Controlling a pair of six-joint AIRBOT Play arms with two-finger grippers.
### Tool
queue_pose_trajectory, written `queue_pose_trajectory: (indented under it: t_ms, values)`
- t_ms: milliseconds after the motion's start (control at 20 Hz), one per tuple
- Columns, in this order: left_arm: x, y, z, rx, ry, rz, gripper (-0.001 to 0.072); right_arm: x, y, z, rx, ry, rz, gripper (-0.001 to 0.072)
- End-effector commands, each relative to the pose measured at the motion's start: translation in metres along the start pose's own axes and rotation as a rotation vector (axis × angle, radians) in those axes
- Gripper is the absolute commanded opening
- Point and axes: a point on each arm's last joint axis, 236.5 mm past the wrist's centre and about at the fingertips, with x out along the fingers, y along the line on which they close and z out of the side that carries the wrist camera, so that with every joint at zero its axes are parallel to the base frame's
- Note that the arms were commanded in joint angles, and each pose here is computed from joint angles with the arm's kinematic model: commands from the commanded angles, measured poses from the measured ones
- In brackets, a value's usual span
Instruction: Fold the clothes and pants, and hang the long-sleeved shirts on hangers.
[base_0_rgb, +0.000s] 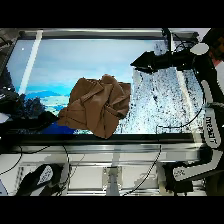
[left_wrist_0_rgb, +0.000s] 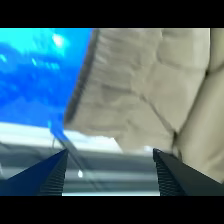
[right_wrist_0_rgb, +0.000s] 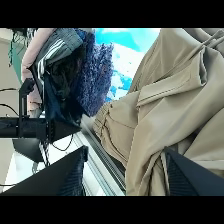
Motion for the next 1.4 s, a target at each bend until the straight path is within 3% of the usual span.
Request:
queue_pose_trajectory:
  t_ms: [0, 150, 400, 550, 600, 700, 800, 850, 900, 1150, 1350]
  values:
    - [0.008, 0.015, 0.020, 0.005, -0.066, 0.032, 0.0588, 0.001, 0.000, 0.000, 0.001, 0.000, 0.000, 0.0557]
    - [0.029, 0.024, 0.013, -0.005, 0.011, 0.017, 0.0554, 0.001, 0.000, 0.000, 0.001, 0.000, 0.001, 0.0557]
    - [0.058, 0.003, 0.012, -0.063, 0.073, -0.155, 0.0553, 0.000, 0.000, 0.000, 0.001, 0.000, 0.001, 0.0557]
    - [0.064, -0.001, 0.004, -0.070, 0.121, -0.190, 0.0529, 0.000, 0.000, 0.000, 0.001, -0.001, 0.001, 0.0557]
    - [0.064, -0.002, 0.000, -0.074, 0.138, -0.200, 0.0456, 0.000, 0.000, 0.000, 0.001, -0.001, 0.001, 0.0556]
    - [0.063, -0.010, -0.001, -0.087, 0.149, -0.233, 0.0059, 0.000, 0.001, 0.000, 0.002, -0.002, 0.002, 0.0553]
    - [0.058, -0.025, 0.002, -0.104, 0.147, -0.295, 0.0018, 0.000, 0.002, 0.003, 0.003, -0.014, 0.008, 0.0528]
    - [0.053, -0.033, 0.008, -0.096, 0.132, -0.325, 0.0016, 0.000, 0.004, 0.003, 0.003, -0.013, 0.014, 0.0318]
    - [0.046, -0.039, 0.016, -0.082, 0.113, -0.338, 0.0016, 0.000, 0.004, 0.002, 0.002, -0.010, 0.014, 0.0013]
    - [-0.010, -0.064, 0.075, 0.105, -0.089, -0.295, 0.0015, 0.032, 0.004, -0.022, 0.033, 0.092, 0.004, 0.0011]
    - [-0.033, -0.075, 0.085, 0.160, -0.153, -0.282, 0.0015, 0.100, -0.003, -0.051, 0.078, 0.194, 0.026, 0.0013]
